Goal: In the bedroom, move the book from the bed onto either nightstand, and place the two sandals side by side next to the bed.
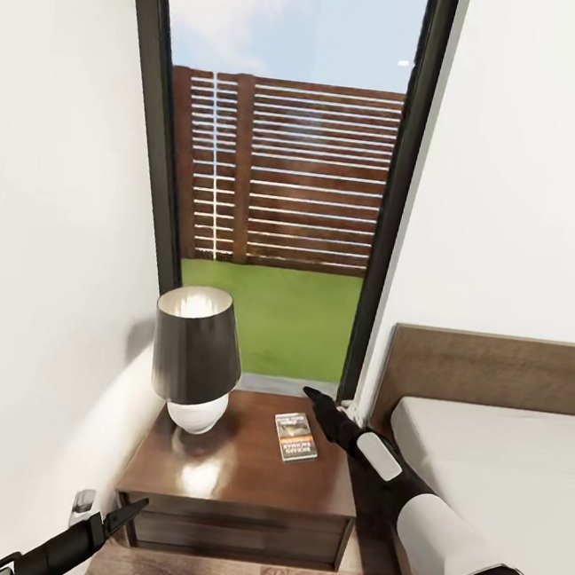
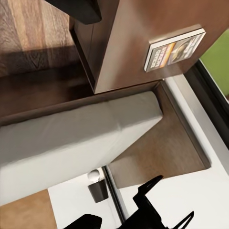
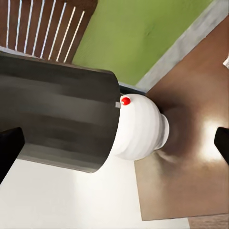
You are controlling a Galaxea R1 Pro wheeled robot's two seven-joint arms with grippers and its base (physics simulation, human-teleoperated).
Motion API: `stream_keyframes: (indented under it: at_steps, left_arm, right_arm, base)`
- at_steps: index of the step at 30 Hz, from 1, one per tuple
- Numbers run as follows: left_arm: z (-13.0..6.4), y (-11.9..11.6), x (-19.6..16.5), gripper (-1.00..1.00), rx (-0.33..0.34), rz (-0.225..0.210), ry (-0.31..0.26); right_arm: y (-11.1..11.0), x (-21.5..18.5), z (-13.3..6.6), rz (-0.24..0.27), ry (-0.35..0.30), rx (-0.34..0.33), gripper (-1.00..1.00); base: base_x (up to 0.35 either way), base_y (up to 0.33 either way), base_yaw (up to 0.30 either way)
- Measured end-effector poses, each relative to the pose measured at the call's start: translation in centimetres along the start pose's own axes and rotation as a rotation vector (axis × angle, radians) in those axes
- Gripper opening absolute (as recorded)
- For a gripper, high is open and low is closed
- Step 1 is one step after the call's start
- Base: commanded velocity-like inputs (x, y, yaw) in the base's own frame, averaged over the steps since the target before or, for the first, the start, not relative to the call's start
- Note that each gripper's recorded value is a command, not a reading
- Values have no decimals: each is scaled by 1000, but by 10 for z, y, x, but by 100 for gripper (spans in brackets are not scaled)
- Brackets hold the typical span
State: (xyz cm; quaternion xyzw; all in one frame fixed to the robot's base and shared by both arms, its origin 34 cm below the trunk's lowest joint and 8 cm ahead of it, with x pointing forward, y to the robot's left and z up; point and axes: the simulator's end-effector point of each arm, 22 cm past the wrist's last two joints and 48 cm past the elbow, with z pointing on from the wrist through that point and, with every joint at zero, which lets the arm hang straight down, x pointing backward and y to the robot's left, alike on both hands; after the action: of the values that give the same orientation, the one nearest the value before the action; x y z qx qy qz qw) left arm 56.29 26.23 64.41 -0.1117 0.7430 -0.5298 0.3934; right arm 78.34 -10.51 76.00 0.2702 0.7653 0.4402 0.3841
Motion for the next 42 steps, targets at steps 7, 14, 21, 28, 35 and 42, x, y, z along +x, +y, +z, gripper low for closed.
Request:
stream_keyframes:
  at_steps: [7, 14, 21, 28, 35, 42]
  left_arm:
    - [-1, -11, -6, 100, 0, 5, 3]
    - [-2, -20, -11, 100, -1, 7, 6]
    - [-6, -18, -12, 100, -10, 12, 8]
    - [-12, -13, -6, 100, -22, 6, 13]
    - [-12, -13, -6, 100, -25, 5, 14]
    - [-16, -7, 0, 100, -46, 6, 18]
  right_arm:
    - [13, -6, -4, 0, 0, -12, 100]
    - [31, -5, -9, 3, 5, -77, 100]
    - [30, 1, -12, 7, 12, -108, 100]
    - [17, 19, -17, -5, 37, -108, 100]
    - [14, 25, -18, -14, 47, -112, 100]
    - [-2, 49, -27, -13, 80, -127, 100]
  base:
    - [0, 0, 0]
    - [0, 0, 0]
    - [0, 0, 0]
    - [0, 0, 0]
    - [0, 0, 0]
    - [0, 0, 0]
